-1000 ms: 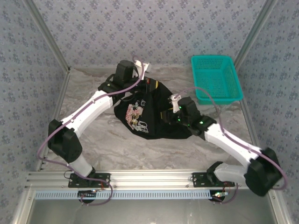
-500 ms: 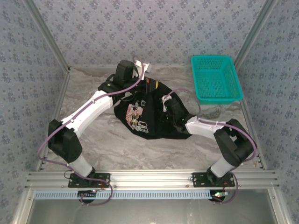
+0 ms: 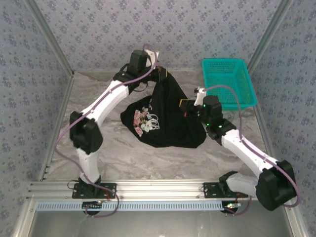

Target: Fold the inside-out t-shirt

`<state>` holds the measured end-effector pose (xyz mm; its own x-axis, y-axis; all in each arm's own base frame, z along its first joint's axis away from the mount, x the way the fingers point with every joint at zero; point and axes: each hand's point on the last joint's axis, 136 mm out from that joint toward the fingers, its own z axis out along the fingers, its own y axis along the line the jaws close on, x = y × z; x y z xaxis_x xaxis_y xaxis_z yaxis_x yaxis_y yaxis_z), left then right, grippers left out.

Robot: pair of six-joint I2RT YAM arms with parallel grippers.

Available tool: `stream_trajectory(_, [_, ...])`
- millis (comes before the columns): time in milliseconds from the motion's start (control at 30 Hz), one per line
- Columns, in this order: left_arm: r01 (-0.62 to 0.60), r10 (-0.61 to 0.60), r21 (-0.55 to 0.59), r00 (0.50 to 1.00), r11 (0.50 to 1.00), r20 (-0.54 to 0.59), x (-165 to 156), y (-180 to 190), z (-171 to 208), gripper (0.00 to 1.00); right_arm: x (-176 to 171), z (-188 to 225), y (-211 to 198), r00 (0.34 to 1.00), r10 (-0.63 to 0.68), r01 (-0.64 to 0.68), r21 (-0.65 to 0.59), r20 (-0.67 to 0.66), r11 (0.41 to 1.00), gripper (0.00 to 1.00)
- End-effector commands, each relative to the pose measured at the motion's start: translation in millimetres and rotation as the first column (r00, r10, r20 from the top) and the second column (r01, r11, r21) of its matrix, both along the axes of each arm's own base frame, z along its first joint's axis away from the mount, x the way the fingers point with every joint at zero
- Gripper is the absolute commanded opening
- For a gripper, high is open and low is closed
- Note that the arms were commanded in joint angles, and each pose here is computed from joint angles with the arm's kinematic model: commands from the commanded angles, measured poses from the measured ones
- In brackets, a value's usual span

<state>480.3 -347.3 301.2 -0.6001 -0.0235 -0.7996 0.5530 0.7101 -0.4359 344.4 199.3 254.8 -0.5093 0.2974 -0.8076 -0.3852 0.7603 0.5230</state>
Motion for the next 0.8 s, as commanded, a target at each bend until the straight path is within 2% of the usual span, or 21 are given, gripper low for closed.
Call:
stream_trajectory(0, [0.016, -0.016, -0.02, 1.0, 1.0, 0.007, 13, -5, 20, 0.03, -1, -6, 5, 0.997, 0.01, -0.01, -0.005, -0.08, 1.0, 0.01])
stream_trajectory(67, [0.034, -0.034, -0.024, 0.999, 0.999, 0.004, 11, -7, 25, 0.01, -2, -33, 15, 0.994, 0.006, -0.019, -0.12, -0.108, 0.993, 0.11])
stream_trajectory(133, [0.06, -0.06, -0.036, 0.998, 0.998, -0.004, 5, -9, 27, 0.01, -1, -53, 31, 0.992, 0.033, -0.056, -0.18, -0.124, 0.982, 0.25])
stream_trajectory(233, [0.086, -0.087, -0.042, 0.996, 0.995, -0.021, -5, -10, 27, 0.0, 9, -79, 46, 0.987, 0.033, -0.071, -0.248, -0.155, 0.966, 0.34])
stream_trajectory(400, [0.094, -0.095, -0.045, 0.995, 0.995, -0.01, -12, -7, 31, 0.0, 35, -123, 37, 0.973, -0.028, -0.032, -0.257, -0.229, 0.966, 0.36])
stream_trajectory(600, [0.106, -0.106, -0.056, 0.994, 0.993, 0.001, -17, -6, 39, 0.0, 62, -148, 46, 0.967, -0.035, -0.039, -0.281, -0.253, 0.959, 0.36])
stream_trajectory(700, [0.109, -0.109, -0.057, 0.994, 0.992, 0.001, -18, -6, 40, 0.0, 68, -154, 54, 0.966, -0.023, -0.051, -0.277, -0.258, 0.959, 0.39])
stream_trajectory(767, [0.11, -0.11, -0.057, 0.994, 0.992, -0.001, -18, -6, 39, 0.0, 72, -153, 55, 0.969, -0.03, -0.042, -0.28, -0.245, 0.959, 0.47])
